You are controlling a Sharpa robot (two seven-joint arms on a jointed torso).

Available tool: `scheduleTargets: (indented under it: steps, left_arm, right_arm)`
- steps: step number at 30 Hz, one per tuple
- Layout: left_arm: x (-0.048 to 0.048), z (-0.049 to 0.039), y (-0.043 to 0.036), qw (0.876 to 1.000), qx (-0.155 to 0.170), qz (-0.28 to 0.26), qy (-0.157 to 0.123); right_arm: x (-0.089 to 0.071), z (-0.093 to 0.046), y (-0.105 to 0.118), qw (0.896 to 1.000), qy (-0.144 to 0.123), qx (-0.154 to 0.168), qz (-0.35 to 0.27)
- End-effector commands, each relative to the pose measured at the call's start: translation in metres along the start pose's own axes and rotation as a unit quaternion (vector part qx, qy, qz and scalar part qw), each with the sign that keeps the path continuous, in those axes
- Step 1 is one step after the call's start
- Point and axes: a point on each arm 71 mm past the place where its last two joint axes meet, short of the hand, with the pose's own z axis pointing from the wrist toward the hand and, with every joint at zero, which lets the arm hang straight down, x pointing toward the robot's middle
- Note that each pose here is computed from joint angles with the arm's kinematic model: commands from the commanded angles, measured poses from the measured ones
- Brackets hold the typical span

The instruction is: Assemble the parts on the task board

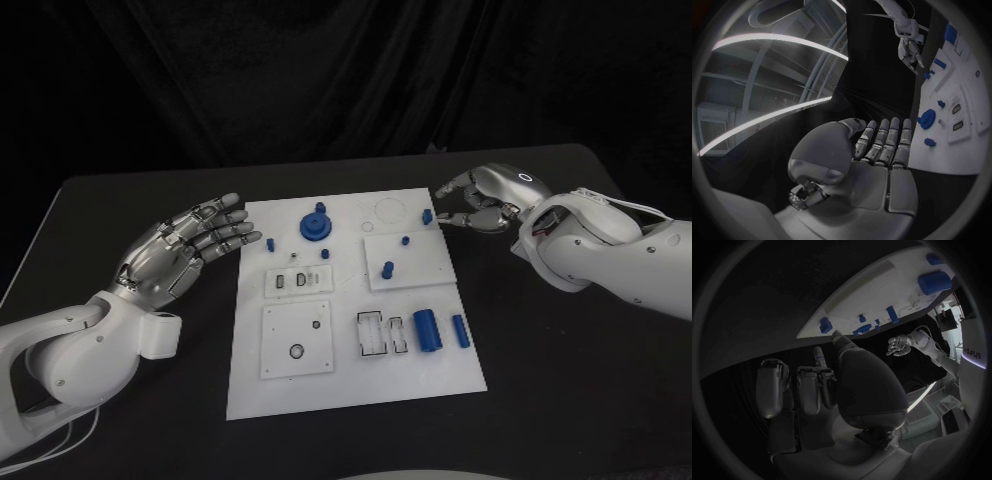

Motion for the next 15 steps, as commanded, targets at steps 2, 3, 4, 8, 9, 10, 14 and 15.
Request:
scheduleTargets:
  steps: [2, 3, 4, 8, 9, 10, 14, 15]
  left_arm:
    - [0.0009, -0.0017, -0.0111, 0.997, 0.08, -0.004, 0.003]
    - [0.0009, -0.0017, -0.011, 0.997, 0.079, -0.004, 0.003]
    - [0.0009, -0.0017, -0.011, 0.997, 0.079, -0.005, 0.003]
    - [0.0008, -0.0018, -0.0109, 0.997, 0.078, -0.005, 0.003]
    - [0.0007, -0.0019, -0.0109, 0.997, 0.078, -0.004, 0.003]
    - [0.0005, -0.002, -0.011, 0.997, 0.078, -0.004, 0.002]
    - [-0.0005, -0.0024, -0.0109, 0.997, 0.076, -0.005, 0.0]
    - [-0.0006, -0.0023, -0.0108, 0.997, 0.076, -0.005, 0.0]
  right_arm:
    - [0.001, 0.002, 0.002, 1.0, -0.012, -0.01, 0.001]
    - [0.002, 0.003, 0.002, 1.0, -0.012, -0.011, 0.001]
    - [0.003, 0.004, 0.003, 1.0, -0.011, -0.012, 0.001]
    - [0.007, 0.005, 0.004, 1.0, -0.009, -0.015, 0.001]
    - [0.007, 0.006, 0.004, 1.0, -0.008, -0.015, 0.001]
    - [0.008, 0.006, 0.004, 1.0, -0.007, -0.015, 0.001]
    - [0.013, 0.008, 0.003, 1.0, -0.004, -0.015, 0.001]
    - [0.014, 0.008, 0.003, 1.0, -0.004, -0.014, 0.001]
